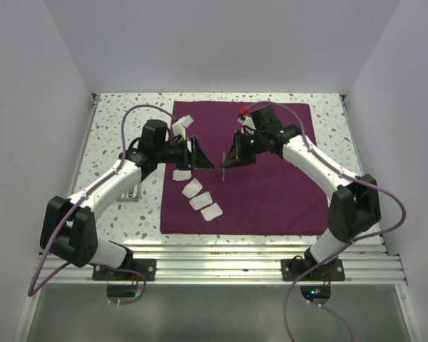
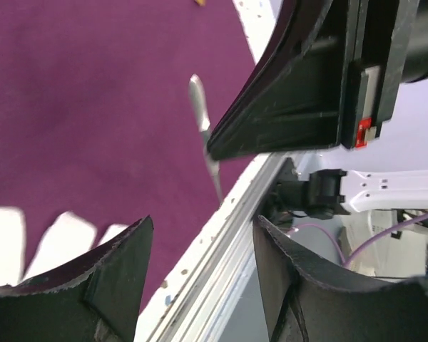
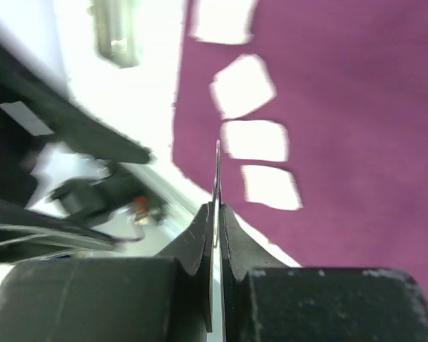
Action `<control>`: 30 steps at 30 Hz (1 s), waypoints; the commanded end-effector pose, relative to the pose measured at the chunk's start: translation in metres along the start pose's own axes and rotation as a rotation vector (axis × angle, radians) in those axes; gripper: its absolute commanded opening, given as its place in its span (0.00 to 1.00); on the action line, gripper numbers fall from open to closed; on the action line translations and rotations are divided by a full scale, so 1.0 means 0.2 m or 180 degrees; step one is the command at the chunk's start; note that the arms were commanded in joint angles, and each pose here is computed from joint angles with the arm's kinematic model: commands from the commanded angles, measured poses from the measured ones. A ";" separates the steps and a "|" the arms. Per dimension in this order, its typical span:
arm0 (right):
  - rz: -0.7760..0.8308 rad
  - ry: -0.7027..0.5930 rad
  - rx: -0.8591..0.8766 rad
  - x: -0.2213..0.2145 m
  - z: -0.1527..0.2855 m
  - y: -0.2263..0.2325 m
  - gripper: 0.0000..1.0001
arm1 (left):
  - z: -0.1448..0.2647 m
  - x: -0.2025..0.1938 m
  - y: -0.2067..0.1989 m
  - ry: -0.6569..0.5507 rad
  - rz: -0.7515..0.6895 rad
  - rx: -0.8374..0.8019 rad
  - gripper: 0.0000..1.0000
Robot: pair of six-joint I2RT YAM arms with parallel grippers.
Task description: Prepare the surgical pack
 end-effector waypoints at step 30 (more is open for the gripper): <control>0.0000 0.0101 -0.0853 -0.04 0.07 -0.15 0.46 | 0.48 0.15 0.65 -0.0025 -0.0024 0.2761 0.00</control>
Point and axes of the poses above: each gripper's point midway between its finger pads, its own z axis back along the fingers, its own y axis along the line the jaws close on, x = y × z, the point moved 4 cm from there along z, back along the fingers, and after that the axes turned 4 degrees about z, right-handed, at the moved point
